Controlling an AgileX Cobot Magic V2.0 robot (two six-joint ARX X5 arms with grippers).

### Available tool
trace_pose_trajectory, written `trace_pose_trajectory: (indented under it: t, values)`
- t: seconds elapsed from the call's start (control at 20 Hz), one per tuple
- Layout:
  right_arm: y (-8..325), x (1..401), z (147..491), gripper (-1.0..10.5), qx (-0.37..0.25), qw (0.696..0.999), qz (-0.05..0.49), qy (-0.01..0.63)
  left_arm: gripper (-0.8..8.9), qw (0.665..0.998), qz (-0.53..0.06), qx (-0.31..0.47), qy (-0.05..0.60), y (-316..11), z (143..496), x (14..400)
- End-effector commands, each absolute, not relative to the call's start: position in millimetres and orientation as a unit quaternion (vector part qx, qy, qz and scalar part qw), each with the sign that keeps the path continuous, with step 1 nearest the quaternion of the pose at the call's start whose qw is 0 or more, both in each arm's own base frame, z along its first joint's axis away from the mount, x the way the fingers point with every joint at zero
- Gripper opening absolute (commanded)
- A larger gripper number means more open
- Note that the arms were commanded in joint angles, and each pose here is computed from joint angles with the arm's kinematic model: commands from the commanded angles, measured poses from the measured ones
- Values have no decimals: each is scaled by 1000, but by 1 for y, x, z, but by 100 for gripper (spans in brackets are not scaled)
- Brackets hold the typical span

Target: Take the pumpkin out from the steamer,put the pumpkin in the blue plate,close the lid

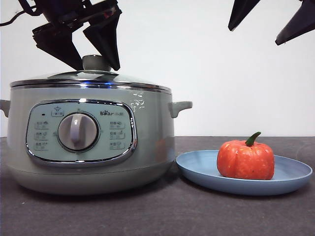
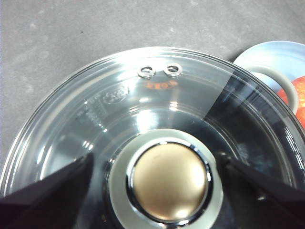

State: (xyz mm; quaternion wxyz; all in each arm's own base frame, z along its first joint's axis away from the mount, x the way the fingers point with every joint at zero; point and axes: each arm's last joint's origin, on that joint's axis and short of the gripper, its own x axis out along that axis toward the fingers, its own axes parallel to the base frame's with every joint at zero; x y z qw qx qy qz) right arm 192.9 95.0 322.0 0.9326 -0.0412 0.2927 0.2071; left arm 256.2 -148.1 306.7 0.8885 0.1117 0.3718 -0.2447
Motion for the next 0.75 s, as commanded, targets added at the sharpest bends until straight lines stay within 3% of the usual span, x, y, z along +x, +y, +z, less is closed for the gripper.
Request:
trace_pose_trajectory:
  t: [0.05, 0.3, 0.4, 0.55, 0.65, 0.75]
  values:
    - [95, 193, 321, 596, -38, 933, 205, 293, 447, 895, -245, 109, 356, -145, 316, 253]
    - [95, 192, 323, 592, -30, 934, 204, 291, 439, 907, -249, 98, 326, -131, 343, 224]
    - [93, 190, 325, 434, -29, 936, 205, 286, 392, 915, -249, 93, 304, -121, 358, 207]
    - [90, 183, 331, 122, -36, 940, 209, 268, 8, 922, -251, 93, 280, -106, 375, 183]
    - [88, 178, 333, -16, -37, 941, 210, 263, -8, 928, -228, 99, 277, -99, 379, 172]
    - [86, 173, 329, -16, -37, 941, 210, 262, -8, 935, -204, 106, 272, -91, 377, 162]
